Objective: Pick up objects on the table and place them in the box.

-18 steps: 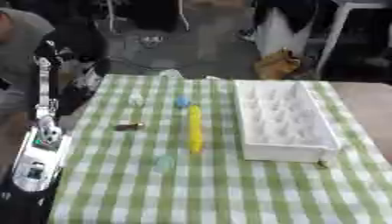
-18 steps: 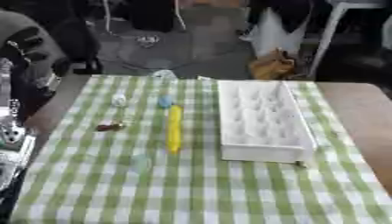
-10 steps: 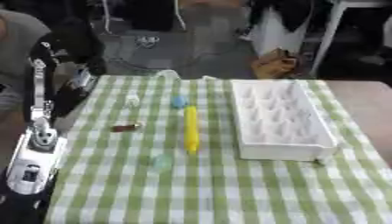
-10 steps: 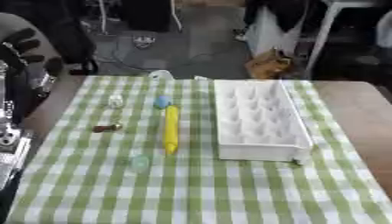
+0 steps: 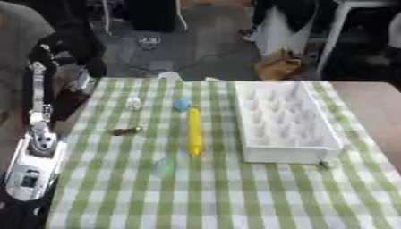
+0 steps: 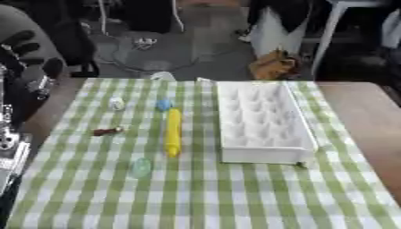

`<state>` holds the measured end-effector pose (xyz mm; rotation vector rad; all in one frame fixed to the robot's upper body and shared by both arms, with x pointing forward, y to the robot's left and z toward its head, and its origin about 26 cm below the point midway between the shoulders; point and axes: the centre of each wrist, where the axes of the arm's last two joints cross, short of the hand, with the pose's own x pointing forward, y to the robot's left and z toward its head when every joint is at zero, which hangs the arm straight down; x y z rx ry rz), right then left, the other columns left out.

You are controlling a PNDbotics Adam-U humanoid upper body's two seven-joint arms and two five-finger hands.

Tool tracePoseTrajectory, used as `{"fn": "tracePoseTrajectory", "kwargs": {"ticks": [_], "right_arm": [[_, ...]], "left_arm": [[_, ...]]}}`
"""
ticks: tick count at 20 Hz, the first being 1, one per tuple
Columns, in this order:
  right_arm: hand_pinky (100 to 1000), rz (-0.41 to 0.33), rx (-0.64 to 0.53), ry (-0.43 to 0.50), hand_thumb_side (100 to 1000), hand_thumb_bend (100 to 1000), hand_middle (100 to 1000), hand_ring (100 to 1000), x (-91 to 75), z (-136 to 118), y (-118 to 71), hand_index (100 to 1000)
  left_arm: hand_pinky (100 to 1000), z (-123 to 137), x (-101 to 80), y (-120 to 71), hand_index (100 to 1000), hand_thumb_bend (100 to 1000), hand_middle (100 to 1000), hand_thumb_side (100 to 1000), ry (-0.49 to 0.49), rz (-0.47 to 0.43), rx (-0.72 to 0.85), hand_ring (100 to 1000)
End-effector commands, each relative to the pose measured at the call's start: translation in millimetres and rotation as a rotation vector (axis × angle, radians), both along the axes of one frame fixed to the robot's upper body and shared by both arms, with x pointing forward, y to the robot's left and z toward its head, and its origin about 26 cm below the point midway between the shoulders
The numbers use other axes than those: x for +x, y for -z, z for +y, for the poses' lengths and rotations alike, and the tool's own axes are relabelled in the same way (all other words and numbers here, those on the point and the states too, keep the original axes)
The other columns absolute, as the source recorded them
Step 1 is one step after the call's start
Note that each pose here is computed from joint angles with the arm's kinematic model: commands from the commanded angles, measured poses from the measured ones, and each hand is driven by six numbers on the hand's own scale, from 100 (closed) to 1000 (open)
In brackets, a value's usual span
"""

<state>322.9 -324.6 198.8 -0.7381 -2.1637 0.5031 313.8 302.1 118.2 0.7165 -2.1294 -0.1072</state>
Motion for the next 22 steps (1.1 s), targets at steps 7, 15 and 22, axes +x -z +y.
{"fn": "tracePoseTrajectory", "kwargs": {"ticks": [7,15,22], "right_arm": [[722,-0.030,-0.019,-0.011,447,170,801,781,-2.4,0.5,-11.2,943],[720,-0.029,-0.023,-0.007,446,175,797,778,-2.2,-0.4,-11.4,942],[719,-0.020,-0.033,-0.011,445,173,792,774,-2.1,-1.1,-11.0,941]], "left_arm": [[709,0.3,1.9,-11.1,876,797,797,626,0.007,-0.030,0.018,800],[705,8.4,7.8,-14.4,871,710,765,513,-0.037,0.087,0.159,795],[718,29.2,26.0,-24.1,848,397,742,305,-0.073,0.394,0.540,761]]}}
